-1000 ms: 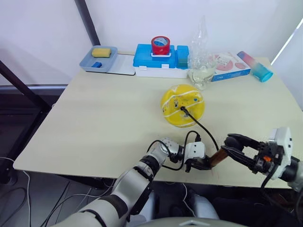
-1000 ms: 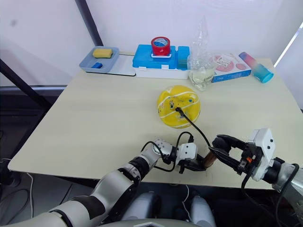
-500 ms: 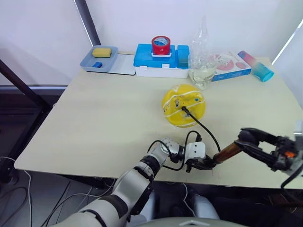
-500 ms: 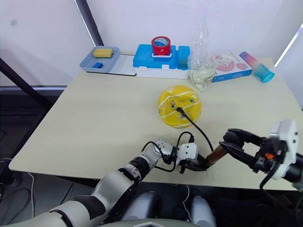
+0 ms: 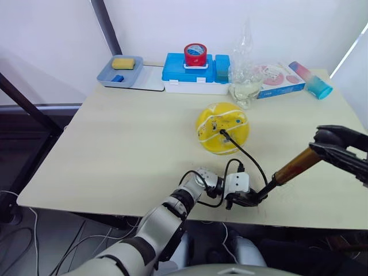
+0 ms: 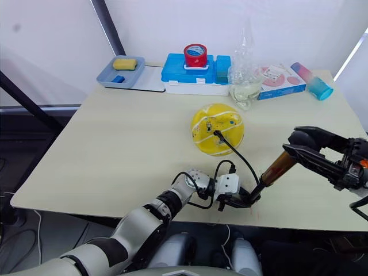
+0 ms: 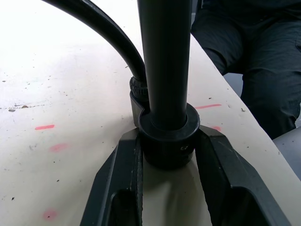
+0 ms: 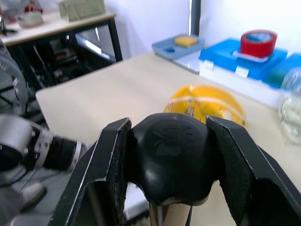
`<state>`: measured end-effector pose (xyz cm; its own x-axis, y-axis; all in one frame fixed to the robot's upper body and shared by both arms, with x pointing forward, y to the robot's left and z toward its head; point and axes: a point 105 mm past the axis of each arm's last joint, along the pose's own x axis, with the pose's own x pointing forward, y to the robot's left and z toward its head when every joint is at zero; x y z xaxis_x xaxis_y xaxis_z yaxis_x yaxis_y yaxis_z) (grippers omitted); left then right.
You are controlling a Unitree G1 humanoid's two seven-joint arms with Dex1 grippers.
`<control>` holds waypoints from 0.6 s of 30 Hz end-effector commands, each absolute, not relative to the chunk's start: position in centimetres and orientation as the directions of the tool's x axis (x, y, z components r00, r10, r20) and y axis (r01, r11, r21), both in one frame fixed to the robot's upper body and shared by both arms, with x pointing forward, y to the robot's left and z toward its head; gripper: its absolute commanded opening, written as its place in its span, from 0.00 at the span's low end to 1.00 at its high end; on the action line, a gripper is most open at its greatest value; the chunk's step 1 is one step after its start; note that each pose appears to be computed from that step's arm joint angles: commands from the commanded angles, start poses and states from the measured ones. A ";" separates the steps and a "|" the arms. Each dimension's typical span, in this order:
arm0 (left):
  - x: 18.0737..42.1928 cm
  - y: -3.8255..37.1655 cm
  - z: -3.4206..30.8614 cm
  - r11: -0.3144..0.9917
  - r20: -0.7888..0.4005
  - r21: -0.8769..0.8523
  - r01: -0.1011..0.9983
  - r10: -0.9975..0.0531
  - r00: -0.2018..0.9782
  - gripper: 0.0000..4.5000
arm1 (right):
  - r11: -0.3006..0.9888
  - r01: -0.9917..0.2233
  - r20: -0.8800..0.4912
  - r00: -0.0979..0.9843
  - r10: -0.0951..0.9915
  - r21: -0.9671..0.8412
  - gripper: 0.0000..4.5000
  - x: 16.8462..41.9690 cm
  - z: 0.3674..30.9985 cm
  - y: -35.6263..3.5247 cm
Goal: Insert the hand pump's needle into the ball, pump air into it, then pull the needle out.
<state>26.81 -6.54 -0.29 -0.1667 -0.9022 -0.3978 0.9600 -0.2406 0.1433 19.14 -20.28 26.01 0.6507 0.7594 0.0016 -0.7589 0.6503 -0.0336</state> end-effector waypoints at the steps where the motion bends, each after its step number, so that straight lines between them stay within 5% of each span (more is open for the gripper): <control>1: 25.9 -5.9 -1.8 -0.274 -0.450 0.096 0.957 -0.869 -0.204 0.25 | 0.703 -0.707 0.072 0.699 0.711 -0.077 0.45 19.5 26.6 -20.8; 18: 26.0 -6.1 -1.8 -0.273 -0.454 0.091 0.958 -0.867 -0.204 0.25 | 0.706 -0.707 -0.034 0.706 0.708 0.030 0.45 20.6 15.2 -19.0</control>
<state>26.72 -6.58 -0.40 -0.1698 -0.9007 -0.3998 0.9605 -0.2420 0.1372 20.44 -18.48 16.11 0.6869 0.7267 0.0003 -0.7258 0.6861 0.0499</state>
